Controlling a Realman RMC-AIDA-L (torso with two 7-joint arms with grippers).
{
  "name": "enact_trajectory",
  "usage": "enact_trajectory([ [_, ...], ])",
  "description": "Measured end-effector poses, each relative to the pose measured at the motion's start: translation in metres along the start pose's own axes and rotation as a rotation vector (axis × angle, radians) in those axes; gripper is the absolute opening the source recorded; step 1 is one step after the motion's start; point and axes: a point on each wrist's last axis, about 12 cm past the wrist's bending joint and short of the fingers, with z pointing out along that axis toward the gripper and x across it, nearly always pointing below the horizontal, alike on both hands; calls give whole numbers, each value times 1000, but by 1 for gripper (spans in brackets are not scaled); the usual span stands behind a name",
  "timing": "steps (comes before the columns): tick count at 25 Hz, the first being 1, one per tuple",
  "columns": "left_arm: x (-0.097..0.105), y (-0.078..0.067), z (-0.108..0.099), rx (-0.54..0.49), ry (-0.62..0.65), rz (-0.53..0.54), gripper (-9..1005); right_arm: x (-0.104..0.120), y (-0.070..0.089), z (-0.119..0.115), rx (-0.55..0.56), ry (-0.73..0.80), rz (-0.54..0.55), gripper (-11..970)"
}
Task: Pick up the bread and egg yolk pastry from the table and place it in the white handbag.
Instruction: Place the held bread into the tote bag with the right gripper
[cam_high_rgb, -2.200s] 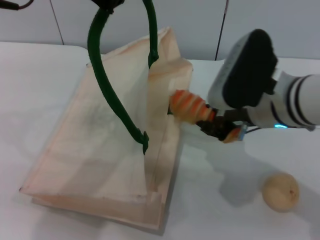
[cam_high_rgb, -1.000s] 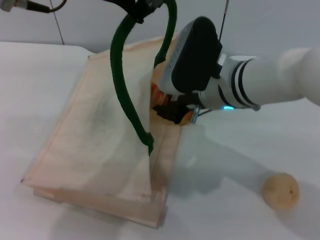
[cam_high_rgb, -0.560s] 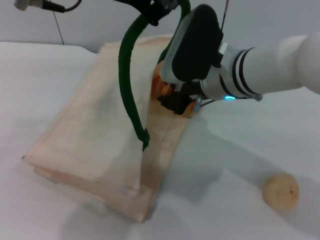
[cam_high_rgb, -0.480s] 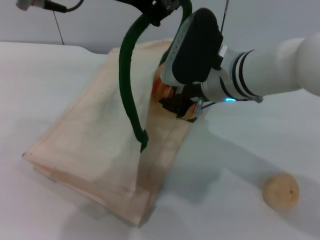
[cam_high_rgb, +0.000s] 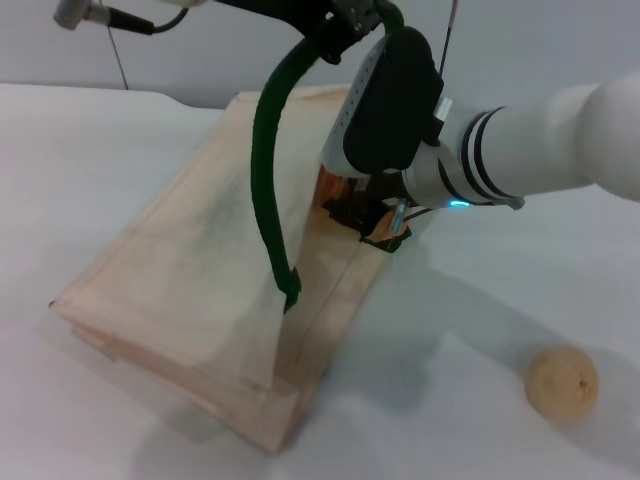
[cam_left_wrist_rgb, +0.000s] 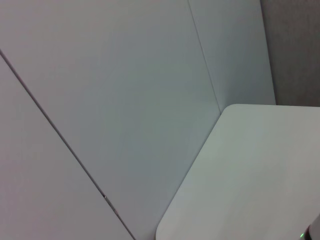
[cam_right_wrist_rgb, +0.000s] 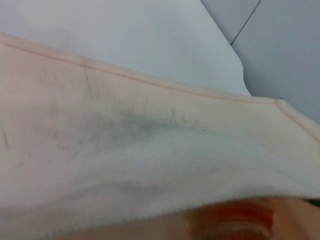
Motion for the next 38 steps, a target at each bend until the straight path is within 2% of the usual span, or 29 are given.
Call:
enact_trajectory([
  [7, 0, 0, 0, 1, 0, 0, 106, -1, 1, 0, 3, -6, -8, 324],
  [18, -1, 0, 0, 1, -1, 0, 107, -6, -2, 0, 24, -33, 1, 467],
  [24, -4, -1, 0, 2, -8, 8, 107, -4, -4, 1, 32, -26, 3, 721],
  [29, -4, -1, 0, 2, -8, 8, 107, 0, -7, 3, 38, -9, 15, 894],
  [38, 5, 5, 0, -42, 19, -9, 107, 11, -13, 5, 46, 29, 57, 891],
])
